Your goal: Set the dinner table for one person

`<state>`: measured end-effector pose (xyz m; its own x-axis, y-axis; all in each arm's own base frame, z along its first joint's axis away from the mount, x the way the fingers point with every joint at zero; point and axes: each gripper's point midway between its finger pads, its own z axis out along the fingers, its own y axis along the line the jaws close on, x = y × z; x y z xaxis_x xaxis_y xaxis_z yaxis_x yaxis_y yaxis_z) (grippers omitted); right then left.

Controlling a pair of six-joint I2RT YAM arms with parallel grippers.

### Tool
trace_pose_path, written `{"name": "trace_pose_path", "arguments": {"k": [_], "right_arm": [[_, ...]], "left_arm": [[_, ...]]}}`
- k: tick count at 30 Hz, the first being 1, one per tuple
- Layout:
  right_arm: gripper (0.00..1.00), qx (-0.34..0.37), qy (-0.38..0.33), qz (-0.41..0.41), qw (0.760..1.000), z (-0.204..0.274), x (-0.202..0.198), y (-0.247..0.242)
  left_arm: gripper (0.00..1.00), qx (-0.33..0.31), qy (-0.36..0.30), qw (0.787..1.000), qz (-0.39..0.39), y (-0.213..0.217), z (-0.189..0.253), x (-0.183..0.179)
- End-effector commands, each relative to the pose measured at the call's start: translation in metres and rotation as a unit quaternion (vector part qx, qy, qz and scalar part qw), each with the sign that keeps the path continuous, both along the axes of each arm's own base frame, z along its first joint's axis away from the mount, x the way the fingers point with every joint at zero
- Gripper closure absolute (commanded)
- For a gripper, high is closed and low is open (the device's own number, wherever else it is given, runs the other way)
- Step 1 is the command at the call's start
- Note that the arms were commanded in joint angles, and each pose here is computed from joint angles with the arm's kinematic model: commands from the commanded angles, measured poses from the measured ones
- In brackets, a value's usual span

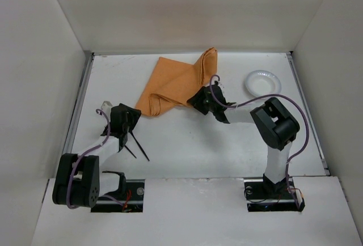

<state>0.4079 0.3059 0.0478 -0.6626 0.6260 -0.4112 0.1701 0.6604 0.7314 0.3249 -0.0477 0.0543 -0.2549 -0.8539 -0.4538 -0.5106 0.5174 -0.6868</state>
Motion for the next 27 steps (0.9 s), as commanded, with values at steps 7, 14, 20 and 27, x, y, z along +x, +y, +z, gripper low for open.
{"name": "trace_pose_path", "arguments": {"k": [7, 14, 20, 27], "right_arm": [[0.67, -0.001, 0.002, -0.006, 1.0, 0.009, 0.008, 0.009], [0.91, 0.013, -0.028, -0.008, 0.999, 0.028, 0.013, 0.01], [0.94, 0.021, -0.084, 0.007, 0.996, 0.065, 0.003, 0.003], [0.95, -0.018, -0.12, -0.008, 0.993, 0.096, -0.022, -0.049]], "left_arm": [[0.46, 0.012, 0.011, 1.0, -0.007, 0.003, -0.009, 0.008], [0.46, 0.007, 0.016, 1.0, -0.009, 0.002, -0.013, 0.013], [0.46, 0.004, 0.019, 1.0, -0.005, 0.004, -0.014, 0.017], [0.48, 0.002, 0.028, 1.0, -0.004, 0.0, -0.02, 0.026]]}}
